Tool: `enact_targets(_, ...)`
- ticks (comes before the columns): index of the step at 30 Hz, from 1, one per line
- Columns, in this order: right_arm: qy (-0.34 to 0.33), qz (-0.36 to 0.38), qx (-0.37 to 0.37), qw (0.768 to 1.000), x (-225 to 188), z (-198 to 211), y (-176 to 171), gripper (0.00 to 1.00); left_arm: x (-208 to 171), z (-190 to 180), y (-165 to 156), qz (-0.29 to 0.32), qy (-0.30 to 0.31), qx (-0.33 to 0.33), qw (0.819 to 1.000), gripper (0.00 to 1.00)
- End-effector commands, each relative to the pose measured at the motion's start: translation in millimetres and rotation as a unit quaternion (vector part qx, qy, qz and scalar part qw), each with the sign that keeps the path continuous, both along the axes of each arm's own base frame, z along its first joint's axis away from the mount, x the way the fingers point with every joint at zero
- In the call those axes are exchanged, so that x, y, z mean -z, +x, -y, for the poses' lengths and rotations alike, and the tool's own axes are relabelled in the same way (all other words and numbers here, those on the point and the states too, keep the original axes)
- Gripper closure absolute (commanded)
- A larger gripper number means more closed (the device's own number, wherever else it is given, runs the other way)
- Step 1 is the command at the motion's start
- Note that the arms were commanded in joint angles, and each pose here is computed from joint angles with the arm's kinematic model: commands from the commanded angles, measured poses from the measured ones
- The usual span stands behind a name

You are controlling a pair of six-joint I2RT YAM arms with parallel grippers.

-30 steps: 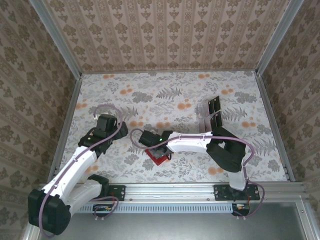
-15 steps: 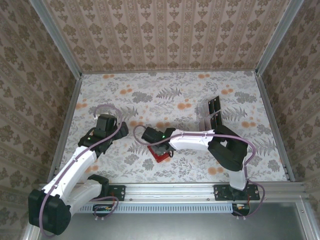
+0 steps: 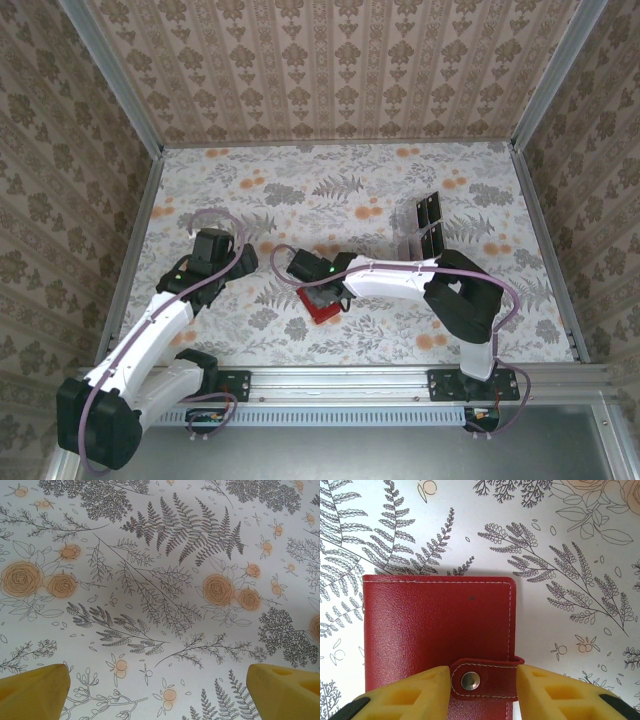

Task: Put the credit cards into the card holder
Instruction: Pick up the card holder from the bottom-center of the table.

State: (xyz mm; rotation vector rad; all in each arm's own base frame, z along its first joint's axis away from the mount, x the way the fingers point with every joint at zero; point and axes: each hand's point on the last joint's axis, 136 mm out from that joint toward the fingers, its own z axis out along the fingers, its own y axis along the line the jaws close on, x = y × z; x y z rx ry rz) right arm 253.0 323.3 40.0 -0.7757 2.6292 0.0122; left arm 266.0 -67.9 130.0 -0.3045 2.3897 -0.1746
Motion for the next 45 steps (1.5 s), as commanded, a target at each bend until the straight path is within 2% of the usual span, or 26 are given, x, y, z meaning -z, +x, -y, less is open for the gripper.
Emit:
enact_targets(1, -0.007, -0.012, 0.000, 1.000, 1.7, 6.2, -5.5, 0.59, 2.3, -0.7, 1.1, -0.001, -0.003, -0.002, 1.000, 0.00)
enact_targets(16, -0.028, -0.031, -0.001, 0.999, 27.4, 12.8, -11.1, 0.58, 5.2, 0.3, 2.9, -0.006, -0.004, -0.001, 1.000, 0.00)
enact_targets(26, 0.005, -0.029, -0.006, 1.000, 8.5, 4.4, -13.6, 0.53, 6.4, 1.1, 3.3, -0.007, -0.005, 0.000, 1.000, 0.00)
enact_targets(35, -0.015, -0.036, -0.006, 0.999, 21.2, 9.8, -15.5, 0.52, 6.9, 1.4, 4.1, -0.008, -0.007, -0.001, 1.000, 0.00)
enact_targets(42, -0.058, -0.016, 0.002, 0.998, 30.2, 25.1, -9.3, 0.64, 7.0, 2.6, 4.4, -0.008, -0.009, 0.001, 1.000, 0.00)
enact_targets(45, -0.058, -0.012, 0.001, 0.998, 29.5, 26.4, -9.1, 0.75, 8.7, 3.3, 3.9, -0.011, -0.012, 0.002, 1.000, 0.00)
